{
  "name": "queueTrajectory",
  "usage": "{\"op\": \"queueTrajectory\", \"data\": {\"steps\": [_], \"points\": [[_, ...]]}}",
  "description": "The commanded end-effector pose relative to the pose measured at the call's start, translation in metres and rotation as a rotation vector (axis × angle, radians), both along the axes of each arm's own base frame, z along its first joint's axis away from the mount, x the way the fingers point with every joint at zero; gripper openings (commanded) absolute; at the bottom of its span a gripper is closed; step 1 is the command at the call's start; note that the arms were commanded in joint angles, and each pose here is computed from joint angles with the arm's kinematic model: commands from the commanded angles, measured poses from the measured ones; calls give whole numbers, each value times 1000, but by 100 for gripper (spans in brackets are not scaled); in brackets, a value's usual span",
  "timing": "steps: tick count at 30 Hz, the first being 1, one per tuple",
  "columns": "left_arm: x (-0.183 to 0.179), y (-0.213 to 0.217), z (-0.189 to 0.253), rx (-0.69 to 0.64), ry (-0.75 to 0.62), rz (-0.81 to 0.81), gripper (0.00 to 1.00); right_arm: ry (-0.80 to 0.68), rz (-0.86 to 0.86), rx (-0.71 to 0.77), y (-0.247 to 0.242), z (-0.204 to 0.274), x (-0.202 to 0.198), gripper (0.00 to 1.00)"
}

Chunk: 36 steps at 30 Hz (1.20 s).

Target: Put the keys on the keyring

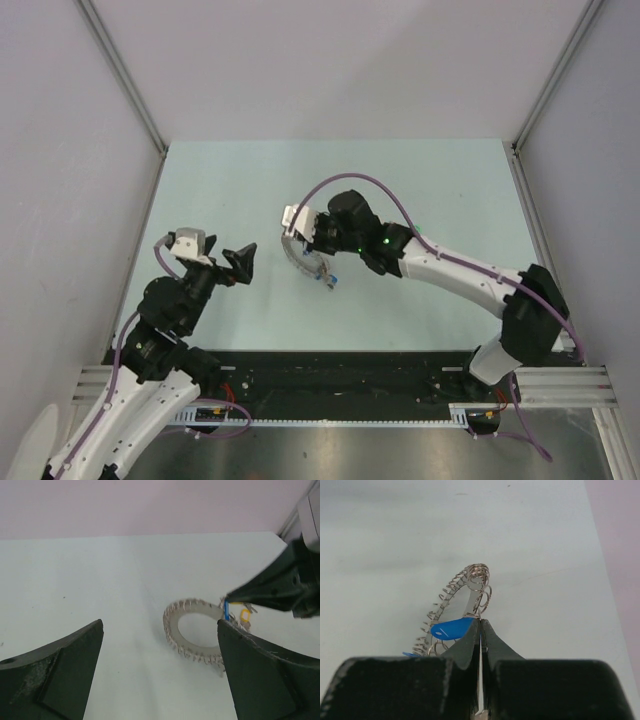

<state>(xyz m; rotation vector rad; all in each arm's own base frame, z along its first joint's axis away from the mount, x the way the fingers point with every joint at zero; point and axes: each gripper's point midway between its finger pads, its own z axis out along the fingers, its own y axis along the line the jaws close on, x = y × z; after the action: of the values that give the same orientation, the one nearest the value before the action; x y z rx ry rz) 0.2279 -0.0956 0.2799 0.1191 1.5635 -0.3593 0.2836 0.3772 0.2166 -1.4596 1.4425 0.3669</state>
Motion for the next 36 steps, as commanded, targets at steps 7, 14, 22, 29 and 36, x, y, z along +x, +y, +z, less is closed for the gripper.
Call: {"op": "queueTrajectory", "data": {"steps": [7, 14, 22, 29, 36], "points": [[-6, 38, -1, -24, -32, 174, 100, -185, -24, 151, 68, 72, 103, 0], [-12, 59, 7, -63, -72, 265, 100, 3, 2, 101, 80, -13, 91, 0], [-19, 76, 15, -107, -118, 330, 100, 199, -55, 37, 59, -81, 41, 0], [-20, 84, 18, -113, -125, 356, 100, 362, -121, 86, 57, -99, 9, 12], [-22, 86, 18, -114, -119, 367, 100, 410, -226, 212, 44, -68, 19, 61]]}}
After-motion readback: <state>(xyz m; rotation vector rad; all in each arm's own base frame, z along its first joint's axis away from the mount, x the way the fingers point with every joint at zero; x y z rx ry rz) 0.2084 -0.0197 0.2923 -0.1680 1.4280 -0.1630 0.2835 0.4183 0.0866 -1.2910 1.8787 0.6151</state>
